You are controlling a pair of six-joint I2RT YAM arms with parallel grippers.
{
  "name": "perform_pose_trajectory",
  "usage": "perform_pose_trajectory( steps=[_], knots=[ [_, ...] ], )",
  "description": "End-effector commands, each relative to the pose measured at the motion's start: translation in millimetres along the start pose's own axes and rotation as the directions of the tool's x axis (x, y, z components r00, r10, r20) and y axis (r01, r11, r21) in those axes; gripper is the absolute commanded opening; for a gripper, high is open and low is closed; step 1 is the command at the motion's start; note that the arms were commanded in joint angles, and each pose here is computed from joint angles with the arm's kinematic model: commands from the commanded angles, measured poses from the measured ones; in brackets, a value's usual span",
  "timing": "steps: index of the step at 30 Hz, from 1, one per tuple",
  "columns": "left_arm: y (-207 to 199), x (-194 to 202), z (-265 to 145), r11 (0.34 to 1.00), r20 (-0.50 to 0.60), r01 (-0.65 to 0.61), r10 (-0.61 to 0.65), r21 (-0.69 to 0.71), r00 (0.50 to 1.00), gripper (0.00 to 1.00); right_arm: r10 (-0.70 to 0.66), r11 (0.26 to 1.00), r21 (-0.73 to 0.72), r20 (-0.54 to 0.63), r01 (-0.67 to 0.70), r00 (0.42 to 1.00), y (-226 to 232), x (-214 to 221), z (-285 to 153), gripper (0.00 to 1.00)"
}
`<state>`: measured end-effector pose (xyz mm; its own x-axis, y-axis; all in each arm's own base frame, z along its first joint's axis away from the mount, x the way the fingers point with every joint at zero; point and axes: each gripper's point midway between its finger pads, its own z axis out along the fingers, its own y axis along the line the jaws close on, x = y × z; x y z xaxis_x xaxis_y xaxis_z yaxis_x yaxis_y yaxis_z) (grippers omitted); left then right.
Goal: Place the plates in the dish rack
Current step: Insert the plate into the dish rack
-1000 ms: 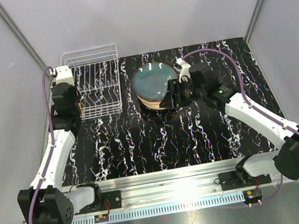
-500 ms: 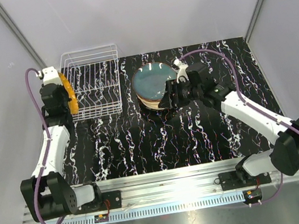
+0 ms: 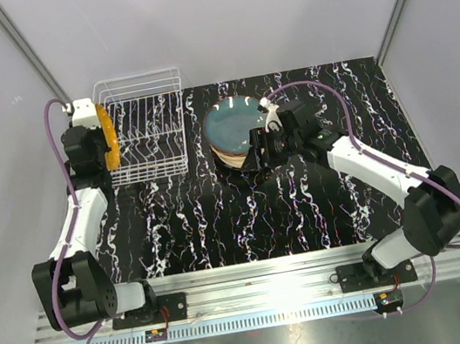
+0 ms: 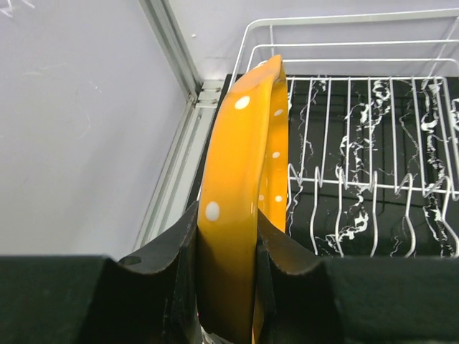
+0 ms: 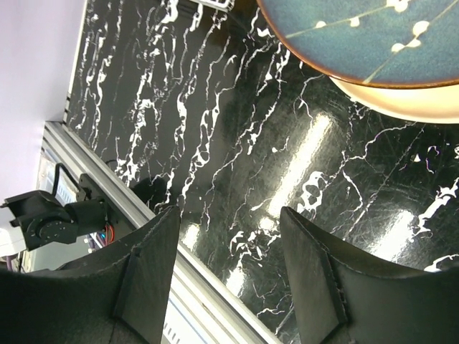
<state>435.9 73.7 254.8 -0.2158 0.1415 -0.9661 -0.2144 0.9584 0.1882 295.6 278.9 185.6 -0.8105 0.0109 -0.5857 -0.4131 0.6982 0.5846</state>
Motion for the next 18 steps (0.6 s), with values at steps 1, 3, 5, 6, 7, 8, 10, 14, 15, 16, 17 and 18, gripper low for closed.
perform_pose_trajectory(
  steps=[1, 3, 5, 6, 7, 8, 10, 14, 15, 16, 17, 18],
  knots=[
    [3, -102, -10, 0.999, 0.345, 0.014, -0.029, 0.047, 0.938, 0.0, -0.053, 0.997, -0.062, 0.042, 0.055, 0.998, 18, -21, 3, 0.65],
    [-8, -98, -12, 0.995, 0.345, 0.001, -0.034, 0.097, 0.938, 0.0, -0.046, 0.996, -0.069, 0.043, 0.049, 0.998, 19, -21, 4, 0.65],
    [-28, -105, -16, 0.983, 0.372, -0.029, -0.04, 0.179, 0.928, 0.0, -0.042, 0.997, -0.069, 0.044, 0.045, 0.998, 18, -22, 6, 0.64],
    [-36, -109, -18, 0.978, 0.378, -0.047, -0.033, 0.201, 0.925, 0.0, -0.045, 0.996, -0.069, 0.044, 0.048, 0.998, 18, -22, 6, 0.64],
    [-41, -108, -18, 0.976, 0.361, -0.055, -0.025, 0.21, 0.932, 0.0, -0.045, 0.997, -0.067, 0.044, 0.047, 0.998, 18, -21, 6, 0.64],
    [-53, -121, -20, 0.97, 0.38, -0.069, -0.025, 0.231, 0.925, 0.0, -0.043, 0.997, -0.066, 0.044, 0.046, 0.998, 17, -22, 7, 0.64],
    [-68, -135, -22, 0.969, 0.41, -0.091, -0.013, 0.231, 0.912, 0.0, -0.042, 0.997, -0.064, 0.043, 0.044, 0.998, 17, -21, 7, 0.64],
    [-86, -178, -21, 0.965, 0.474, -0.12, -0.006, 0.234, 0.88, 0.0, -0.035, 0.997, -0.062, 0.041, 0.038, 0.999, 15, -21, 9, 0.64],
    [-87, -185, -18, 0.969, 0.476, -0.137, 0.024, 0.204, 0.879, 0.0, -0.035, 0.997, -0.061, 0.04, 0.038, 0.999, 15, -20, 10, 0.64],
    [-87, -194, -11, 0.978, 0.465, -0.128, 0.036, 0.167, 0.885, 0.0, -0.033, 0.998, -0.057, 0.038, 0.035, 0.999, 14, -20, 10, 0.64],
    [-85, -198, -7, 0.98, 0.46, -0.128, 0.045, 0.15, 0.887, 0.0, -0.032, 0.998, -0.056, 0.036, 0.034, 0.999, 14, -19, 9, 0.64],
    [-79, -200, -2, 0.988, 0.442, -0.112, 0.052, 0.11, 0.895, 0.0, -0.033, 0.998, -0.056, 0.04, 0.035, 0.999, 14, -20, 9, 0.64]
  ],
)
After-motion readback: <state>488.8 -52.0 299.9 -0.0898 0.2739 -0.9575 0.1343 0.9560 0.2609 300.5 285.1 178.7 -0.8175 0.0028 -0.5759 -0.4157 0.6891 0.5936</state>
